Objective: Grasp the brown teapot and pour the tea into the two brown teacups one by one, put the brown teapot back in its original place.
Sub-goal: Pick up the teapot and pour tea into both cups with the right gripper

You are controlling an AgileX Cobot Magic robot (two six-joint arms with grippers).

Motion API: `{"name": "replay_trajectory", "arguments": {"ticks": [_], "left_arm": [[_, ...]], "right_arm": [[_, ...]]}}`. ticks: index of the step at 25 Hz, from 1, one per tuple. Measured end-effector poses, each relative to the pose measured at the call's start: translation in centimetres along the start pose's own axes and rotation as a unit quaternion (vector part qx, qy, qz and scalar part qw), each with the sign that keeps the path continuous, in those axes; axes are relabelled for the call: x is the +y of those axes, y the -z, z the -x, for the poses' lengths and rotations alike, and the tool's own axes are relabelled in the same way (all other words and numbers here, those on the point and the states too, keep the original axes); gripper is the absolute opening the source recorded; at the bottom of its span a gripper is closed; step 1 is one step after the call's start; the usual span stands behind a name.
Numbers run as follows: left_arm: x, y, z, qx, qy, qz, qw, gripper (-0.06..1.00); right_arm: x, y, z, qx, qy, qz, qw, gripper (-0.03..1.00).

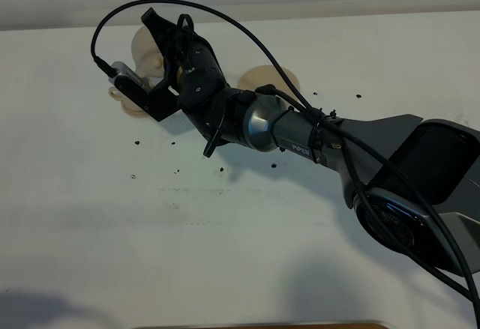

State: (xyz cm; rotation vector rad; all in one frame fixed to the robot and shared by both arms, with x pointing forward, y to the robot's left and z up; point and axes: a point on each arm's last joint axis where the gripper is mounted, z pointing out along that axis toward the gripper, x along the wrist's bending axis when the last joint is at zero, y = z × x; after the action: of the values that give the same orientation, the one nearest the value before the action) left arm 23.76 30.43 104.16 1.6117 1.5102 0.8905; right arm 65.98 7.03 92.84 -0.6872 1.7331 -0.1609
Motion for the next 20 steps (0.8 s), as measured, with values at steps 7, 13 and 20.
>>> {"name": "replay_trajectory", "arguments": {"ticks": [7, 13, 20], "left_arm": [[0.0, 0.0, 0.0, 0.0, 0.0, 0.0, 1.0, 0.07], [0.0, 0.0, 0.0, 0.0, 0.0, 0.0, 1.0, 0.07], [0.0, 0.0, 0.0, 0.0, 0.0, 0.0, 1.0, 0.07]], "right_arm": [[0.03, 0.02, 0.01, 0.0, 0.004, 0.0, 1.0, 0.12], [0.03, 0.02, 0.01, 0.0, 0.004, 0.0, 1.0, 0.12], [0.04, 0.02, 0.01, 0.0, 0.004, 0.001, 1.0, 0.12]]}}
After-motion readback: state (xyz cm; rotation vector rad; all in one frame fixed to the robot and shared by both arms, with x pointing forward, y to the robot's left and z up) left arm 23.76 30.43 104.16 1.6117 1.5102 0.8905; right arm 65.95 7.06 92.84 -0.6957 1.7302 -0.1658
